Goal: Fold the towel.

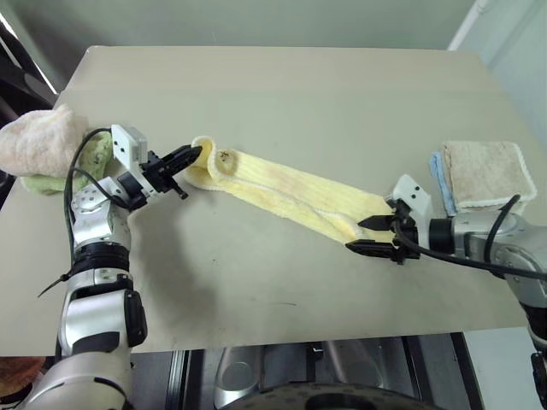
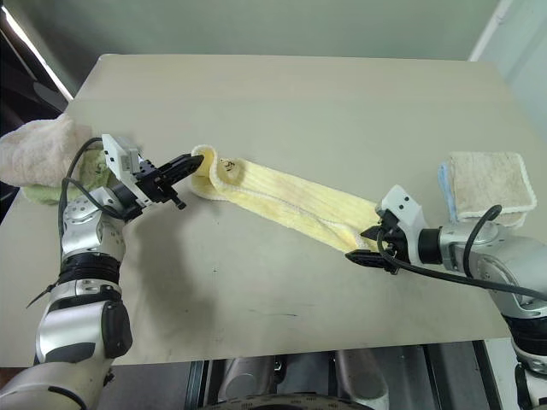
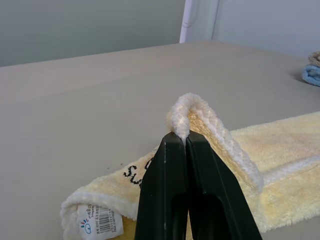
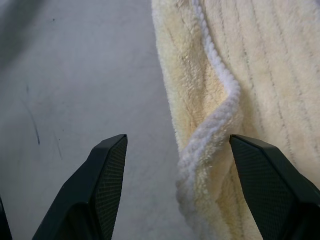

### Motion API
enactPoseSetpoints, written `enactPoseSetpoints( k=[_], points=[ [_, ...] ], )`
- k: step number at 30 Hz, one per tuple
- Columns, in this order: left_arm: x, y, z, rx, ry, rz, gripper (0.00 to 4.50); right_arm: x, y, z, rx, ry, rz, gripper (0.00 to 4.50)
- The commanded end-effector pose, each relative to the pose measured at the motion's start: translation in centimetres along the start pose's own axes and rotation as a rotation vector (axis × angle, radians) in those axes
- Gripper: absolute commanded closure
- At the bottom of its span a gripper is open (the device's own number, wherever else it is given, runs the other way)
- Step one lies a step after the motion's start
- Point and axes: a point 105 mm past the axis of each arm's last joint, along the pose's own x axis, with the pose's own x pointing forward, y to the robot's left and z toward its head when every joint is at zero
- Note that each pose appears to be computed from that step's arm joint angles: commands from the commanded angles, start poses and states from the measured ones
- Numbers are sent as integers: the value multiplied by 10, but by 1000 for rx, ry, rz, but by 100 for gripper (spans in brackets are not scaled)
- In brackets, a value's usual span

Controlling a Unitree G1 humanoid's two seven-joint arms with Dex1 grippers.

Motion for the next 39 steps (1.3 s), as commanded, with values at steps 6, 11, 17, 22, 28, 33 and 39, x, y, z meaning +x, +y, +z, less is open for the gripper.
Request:
enactPoseSetpoints(
  k=[6, 11, 17, 22, 28, 33, 39],
  points=[
    [3, -1, 11, 81, -8, -21, 450, 3, -19, 3, -42, -2, -120, 142],
    [3, -1, 10, 79, -8, -18, 450, -1, -23, 7, -31, -27, -131, 296],
    [-1, 2, 10, 83, -6, -5, 450, -14, -24, 22, -26, -91, -123, 446],
    [0, 11, 20, 85, -43, 44, 450, -47, -32, 58, 50, -276, -93, 446],
    [14, 32, 52, 110, -146, 179, 450, -79, -65, 82, -36, -316, -248, 446],
    [13, 61, 82, 175, -99, 298, 450, -107, -128, 107, -138, -353, -512, 446],
    [12, 77, 129, 291, -128, 397, 450, -131, -174, 148, -167, -509, -694, 446]
  ],
)
